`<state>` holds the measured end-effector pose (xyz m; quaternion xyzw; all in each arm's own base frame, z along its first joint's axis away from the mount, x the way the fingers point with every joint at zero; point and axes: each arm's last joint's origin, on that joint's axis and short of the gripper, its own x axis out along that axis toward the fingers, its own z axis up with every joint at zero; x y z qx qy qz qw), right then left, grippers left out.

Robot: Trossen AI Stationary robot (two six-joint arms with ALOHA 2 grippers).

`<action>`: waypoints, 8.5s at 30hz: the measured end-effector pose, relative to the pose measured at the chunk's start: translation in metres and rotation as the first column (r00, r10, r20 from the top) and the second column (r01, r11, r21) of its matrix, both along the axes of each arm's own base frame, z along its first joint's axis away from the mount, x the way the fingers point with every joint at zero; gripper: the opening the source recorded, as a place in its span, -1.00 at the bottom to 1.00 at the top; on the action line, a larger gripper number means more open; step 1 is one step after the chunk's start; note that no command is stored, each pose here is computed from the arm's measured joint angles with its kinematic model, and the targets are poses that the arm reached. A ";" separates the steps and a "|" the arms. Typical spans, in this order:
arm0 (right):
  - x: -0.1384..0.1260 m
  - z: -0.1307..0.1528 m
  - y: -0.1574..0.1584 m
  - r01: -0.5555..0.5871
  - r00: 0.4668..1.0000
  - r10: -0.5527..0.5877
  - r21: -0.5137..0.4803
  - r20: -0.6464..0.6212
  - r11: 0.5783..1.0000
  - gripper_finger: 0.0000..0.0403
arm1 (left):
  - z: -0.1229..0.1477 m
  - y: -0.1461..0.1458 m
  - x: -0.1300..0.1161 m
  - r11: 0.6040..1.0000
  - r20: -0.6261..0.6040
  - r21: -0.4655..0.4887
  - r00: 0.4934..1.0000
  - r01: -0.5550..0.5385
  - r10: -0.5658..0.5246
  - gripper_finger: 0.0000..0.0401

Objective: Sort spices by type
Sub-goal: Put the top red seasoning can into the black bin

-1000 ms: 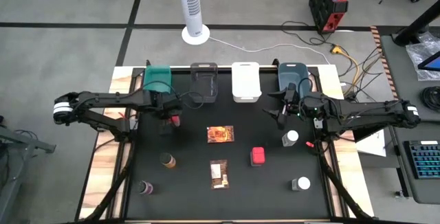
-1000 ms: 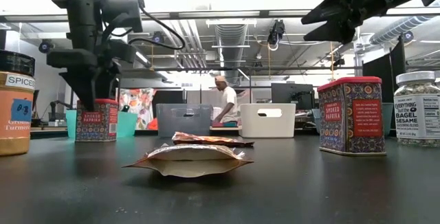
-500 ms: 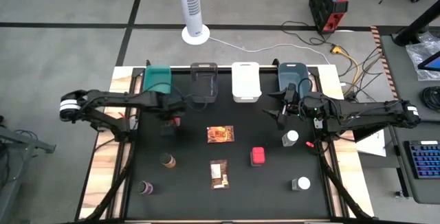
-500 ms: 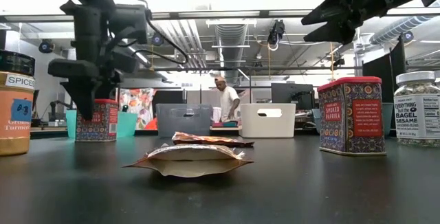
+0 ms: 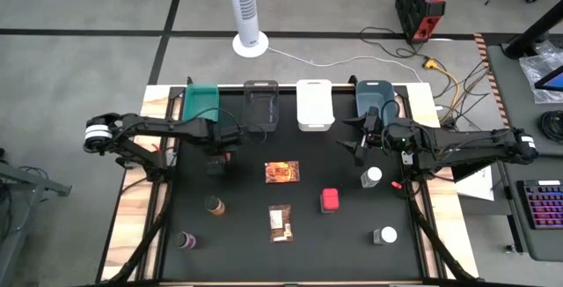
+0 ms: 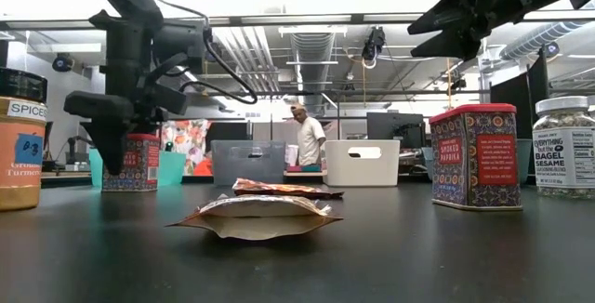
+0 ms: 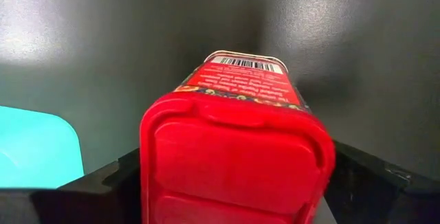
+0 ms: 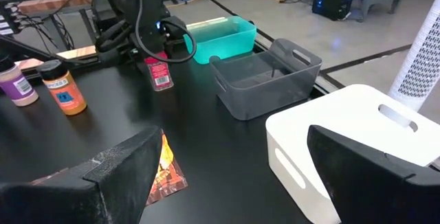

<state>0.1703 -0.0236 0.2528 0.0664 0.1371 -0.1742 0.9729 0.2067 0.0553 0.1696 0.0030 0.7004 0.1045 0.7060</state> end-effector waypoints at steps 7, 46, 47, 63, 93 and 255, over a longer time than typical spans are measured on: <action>0.000 0.000 0.000 0.000 1.000 0.000 0.000 0.000 1.000 0.76 | 0.001 0.000 0.000 1.000 0.007 0.000 1.000 0.001 -0.001 0.26; -0.007 -0.022 0.001 -0.002 0.984 0.006 0.023 -0.177 1.000 0.76 | 0.155 0.016 0.066 0.989 0.359 0.144 0.929 0.040 -0.090 -0.11; -0.007 -0.022 0.001 0.000 0.984 0.005 0.028 -0.177 1.000 0.76 | 0.158 0.018 0.070 0.988 0.355 0.148 0.929 0.051 -0.101 -0.11; -0.007 -0.025 0.001 -0.010 0.982 0.018 0.042 -0.188 0.999 0.76 | 0.172 0.082 0.128 0.973 0.213 0.164 0.957 0.162 -0.195 -0.11; -0.008 -0.031 0.002 -0.020 0.978 0.029 0.042 -0.205 0.999 0.76 | 0.086 0.236 0.135 0.986 0.061 -0.074 0.987 0.153 -0.148 -0.11; -0.008 -0.031 0.002 -0.016 0.980 0.025 0.050 -0.196 0.999 0.76 | 0.116 0.173 0.157 0.967 0.203 -0.191 0.970 0.170 -0.131 -0.99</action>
